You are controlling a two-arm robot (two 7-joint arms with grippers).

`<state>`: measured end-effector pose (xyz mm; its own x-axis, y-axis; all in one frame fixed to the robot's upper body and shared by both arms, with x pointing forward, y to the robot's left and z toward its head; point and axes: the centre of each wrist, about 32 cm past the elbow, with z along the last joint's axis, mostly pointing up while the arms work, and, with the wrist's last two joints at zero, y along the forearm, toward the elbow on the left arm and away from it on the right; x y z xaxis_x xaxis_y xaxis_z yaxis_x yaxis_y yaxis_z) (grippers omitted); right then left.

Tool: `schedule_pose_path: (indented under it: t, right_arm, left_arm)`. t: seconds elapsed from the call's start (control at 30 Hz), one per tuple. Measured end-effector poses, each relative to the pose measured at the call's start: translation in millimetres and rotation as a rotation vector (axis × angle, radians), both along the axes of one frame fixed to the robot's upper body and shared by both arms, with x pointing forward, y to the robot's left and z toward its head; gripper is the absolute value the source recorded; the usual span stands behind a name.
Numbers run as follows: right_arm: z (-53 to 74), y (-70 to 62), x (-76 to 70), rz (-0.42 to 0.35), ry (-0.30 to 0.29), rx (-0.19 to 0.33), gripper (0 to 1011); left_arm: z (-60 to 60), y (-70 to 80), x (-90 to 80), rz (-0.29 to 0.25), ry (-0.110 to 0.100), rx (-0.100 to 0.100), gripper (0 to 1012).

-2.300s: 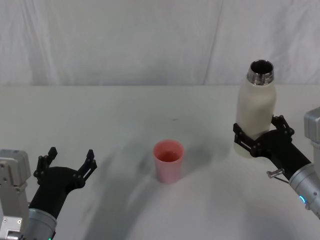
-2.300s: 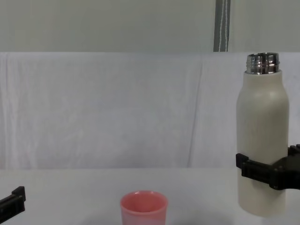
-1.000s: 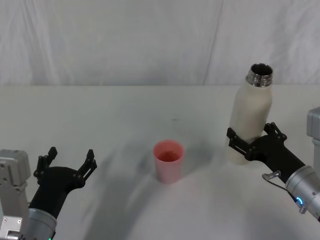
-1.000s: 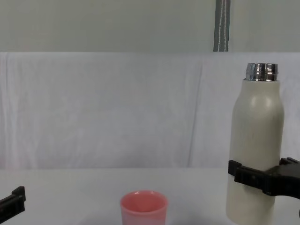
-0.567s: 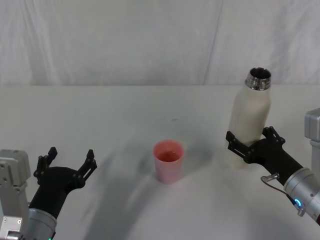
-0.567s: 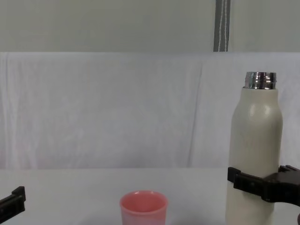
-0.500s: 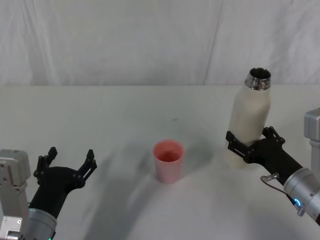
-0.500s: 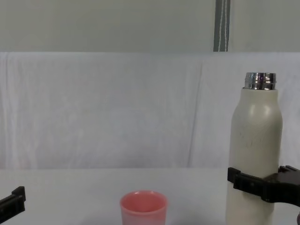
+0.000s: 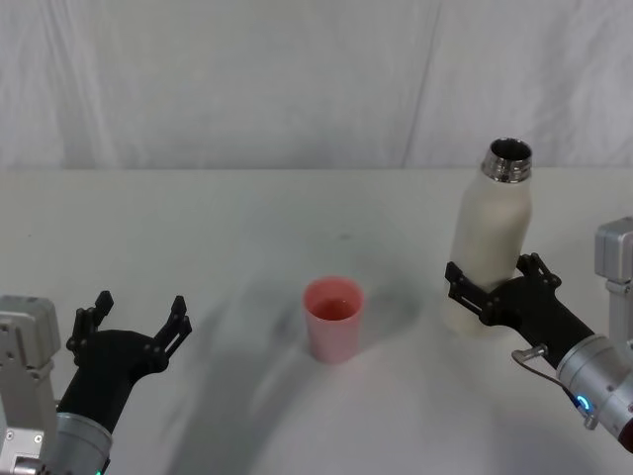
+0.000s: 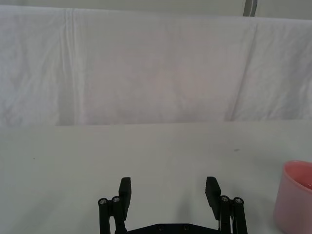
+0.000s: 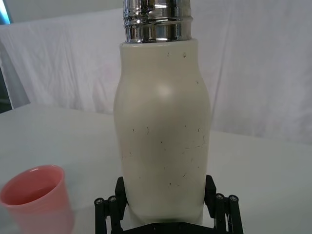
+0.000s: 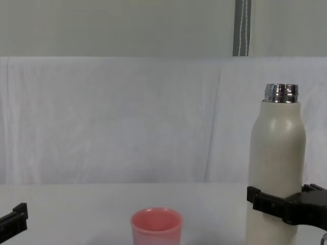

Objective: Grasp the thermos with one hand and pour water into the cup lid.

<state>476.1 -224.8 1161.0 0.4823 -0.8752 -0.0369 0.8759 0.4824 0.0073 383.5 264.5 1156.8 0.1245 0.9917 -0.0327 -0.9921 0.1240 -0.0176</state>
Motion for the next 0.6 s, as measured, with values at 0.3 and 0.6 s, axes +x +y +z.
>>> schedule_pose_path:
  t: [0.3,0.6]
  right_arm:
    - [-6.3,-0.9,-1.3,-0.012,-0.002,-0.008,957]
    - [-12.5,-2.6,-2.3,-0.027,-0.003,0.002,957]
  left_arm:
    - [0.0,0.0,0.0,0.0,0.0,0.0,1001]
    - [0.0,0.0,0.0,0.0,0.0,0.0,1001]
